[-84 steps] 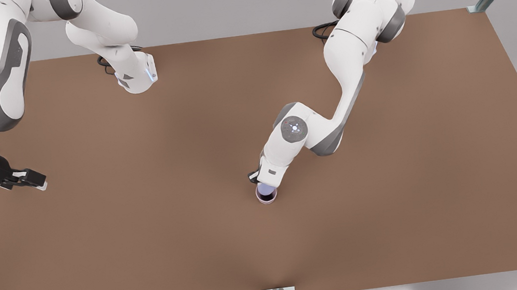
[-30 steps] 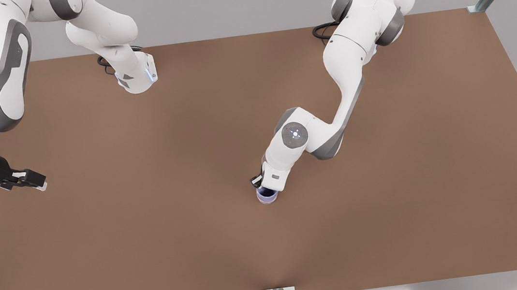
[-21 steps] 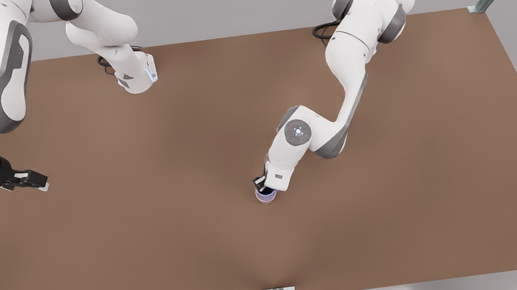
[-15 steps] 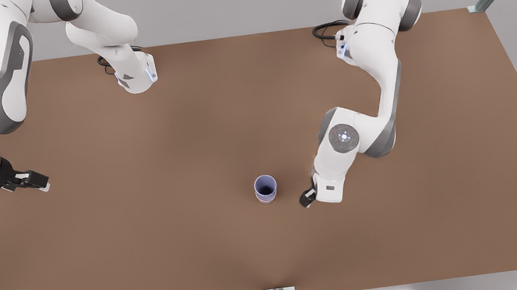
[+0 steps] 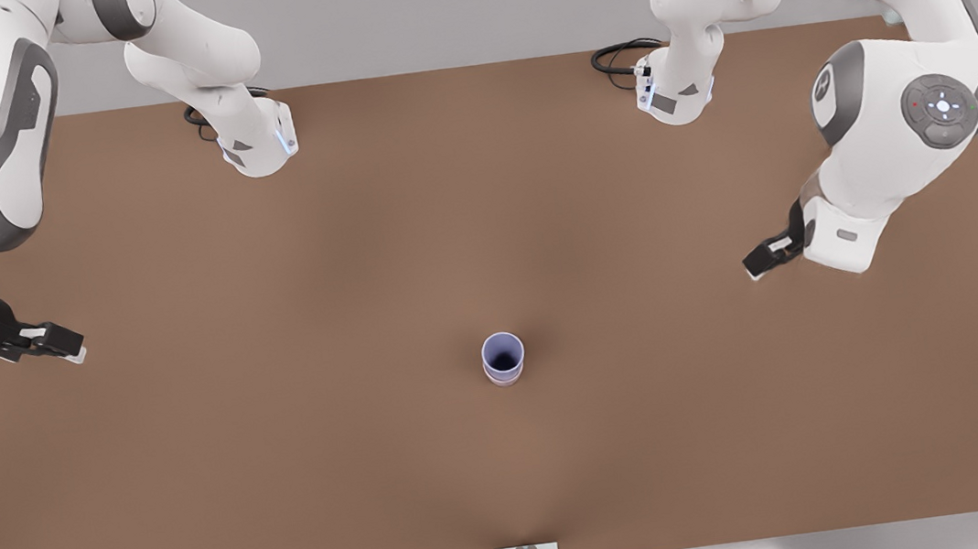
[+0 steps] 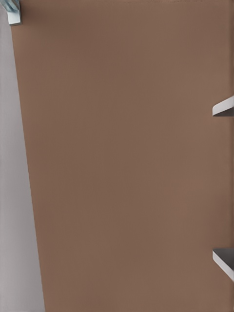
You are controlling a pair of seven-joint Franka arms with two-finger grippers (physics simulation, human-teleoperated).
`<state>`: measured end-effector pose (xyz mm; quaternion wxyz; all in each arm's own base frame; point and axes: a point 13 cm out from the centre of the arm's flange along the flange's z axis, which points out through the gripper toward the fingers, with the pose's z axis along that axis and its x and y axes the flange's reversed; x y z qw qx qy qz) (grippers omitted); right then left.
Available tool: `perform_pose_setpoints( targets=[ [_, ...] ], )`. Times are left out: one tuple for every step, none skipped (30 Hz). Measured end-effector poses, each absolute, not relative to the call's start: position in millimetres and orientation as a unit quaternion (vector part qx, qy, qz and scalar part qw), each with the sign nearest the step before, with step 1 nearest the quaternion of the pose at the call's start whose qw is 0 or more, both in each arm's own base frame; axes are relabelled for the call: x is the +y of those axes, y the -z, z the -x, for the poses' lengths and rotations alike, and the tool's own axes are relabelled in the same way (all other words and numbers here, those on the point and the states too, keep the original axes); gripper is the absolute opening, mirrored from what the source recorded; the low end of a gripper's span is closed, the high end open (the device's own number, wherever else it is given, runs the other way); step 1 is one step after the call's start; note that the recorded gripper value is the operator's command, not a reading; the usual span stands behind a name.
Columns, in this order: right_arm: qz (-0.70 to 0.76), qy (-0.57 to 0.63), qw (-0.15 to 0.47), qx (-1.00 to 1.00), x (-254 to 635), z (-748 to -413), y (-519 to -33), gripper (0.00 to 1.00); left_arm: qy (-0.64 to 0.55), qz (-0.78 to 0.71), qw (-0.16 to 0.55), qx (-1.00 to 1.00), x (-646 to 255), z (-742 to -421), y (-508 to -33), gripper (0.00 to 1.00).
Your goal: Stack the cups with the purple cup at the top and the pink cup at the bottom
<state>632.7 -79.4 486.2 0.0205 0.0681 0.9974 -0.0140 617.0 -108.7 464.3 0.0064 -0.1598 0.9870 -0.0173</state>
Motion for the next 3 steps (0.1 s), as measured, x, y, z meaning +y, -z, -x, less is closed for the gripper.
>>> perform_pose_setpoints(
  targets=[
    [-0.068,0.014,0.021,0.997,-79.0,-632.8,-486.6,1.0,0.015,0.145,0.003,0.989,-106.4,-611.3,-465.5,1.0],
    [-0.068,0.013,0.021,0.997,-78.6,-632.8,-486.5,1.0,0.013,0.128,-0.001,0.992,-106.4,-605.8,-465.6,1.0],
    [-0.067,0.013,0.021,0.997,-78.0,-632.8,-486.5,1.0,0.012,0.113,-0.004,0.994,-107.2,-602.0,-465.5,1.0]
  ],
)
